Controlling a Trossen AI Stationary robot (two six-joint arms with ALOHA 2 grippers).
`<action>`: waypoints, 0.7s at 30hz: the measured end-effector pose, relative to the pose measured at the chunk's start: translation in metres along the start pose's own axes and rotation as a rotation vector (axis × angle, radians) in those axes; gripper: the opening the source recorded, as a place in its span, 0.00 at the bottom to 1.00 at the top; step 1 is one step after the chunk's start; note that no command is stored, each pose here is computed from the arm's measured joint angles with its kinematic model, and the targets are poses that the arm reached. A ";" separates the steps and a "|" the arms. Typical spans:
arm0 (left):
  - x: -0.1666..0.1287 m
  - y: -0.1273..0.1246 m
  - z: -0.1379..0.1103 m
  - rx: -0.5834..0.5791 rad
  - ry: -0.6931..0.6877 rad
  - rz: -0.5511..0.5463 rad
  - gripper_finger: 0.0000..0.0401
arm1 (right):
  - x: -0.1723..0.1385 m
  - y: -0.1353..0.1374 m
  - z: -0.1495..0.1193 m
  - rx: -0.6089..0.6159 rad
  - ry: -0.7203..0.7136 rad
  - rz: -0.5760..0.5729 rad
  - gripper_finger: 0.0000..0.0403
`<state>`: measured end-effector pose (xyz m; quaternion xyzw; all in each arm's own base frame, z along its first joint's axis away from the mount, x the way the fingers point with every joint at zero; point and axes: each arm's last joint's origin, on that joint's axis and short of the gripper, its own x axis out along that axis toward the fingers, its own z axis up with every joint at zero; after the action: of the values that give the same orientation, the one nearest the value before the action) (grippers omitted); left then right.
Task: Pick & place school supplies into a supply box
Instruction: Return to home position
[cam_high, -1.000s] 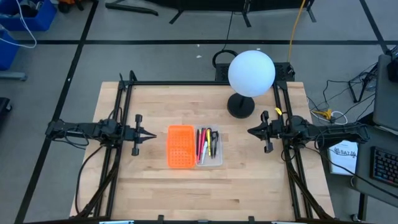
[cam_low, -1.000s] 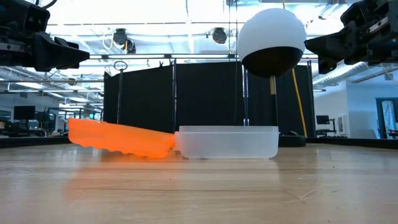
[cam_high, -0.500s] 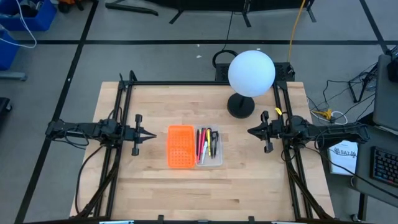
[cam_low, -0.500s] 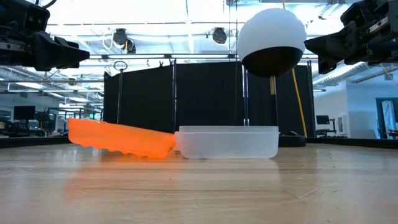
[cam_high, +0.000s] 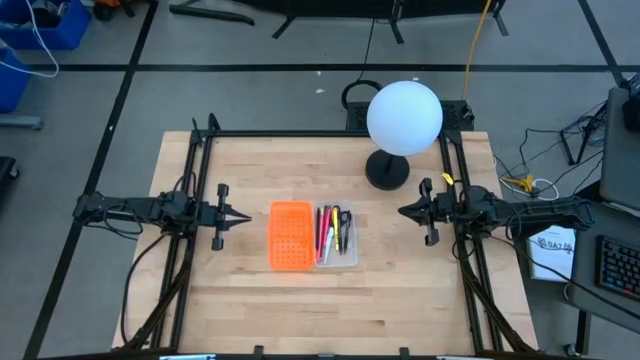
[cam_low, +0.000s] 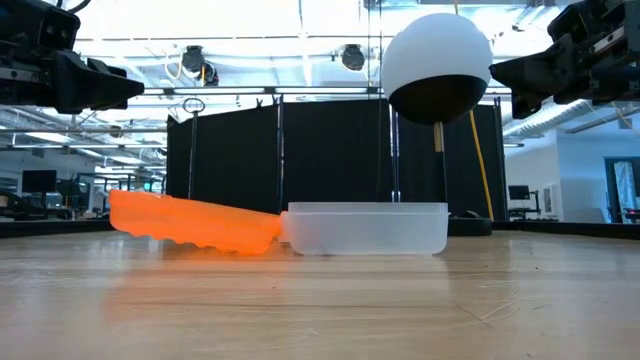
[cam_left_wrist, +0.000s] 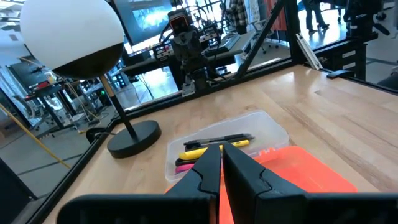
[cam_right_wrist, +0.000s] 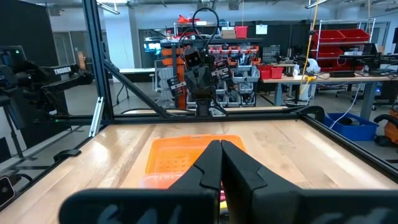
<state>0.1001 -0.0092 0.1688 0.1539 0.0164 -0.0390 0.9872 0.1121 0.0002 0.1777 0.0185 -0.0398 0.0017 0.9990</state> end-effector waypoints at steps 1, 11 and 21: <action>0.000 0.000 0.000 0.000 0.000 0.000 0.06 | 0.000 0.000 0.000 0.000 0.000 0.000 0.00; 0.000 0.000 0.000 0.000 -0.001 0.000 0.06 | 0.000 0.000 0.000 0.000 0.001 0.000 0.00; 0.000 0.000 0.000 0.000 -0.001 -0.001 0.06 | 0.000 0.000 0.000 0.000 0.001 0.000 0.00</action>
<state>0.1001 -0.0092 0.1691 0.1539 0.0158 -0.0394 0.9872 0.1121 0.0002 0.1775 0.0186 -0.0395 0.0017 0.9990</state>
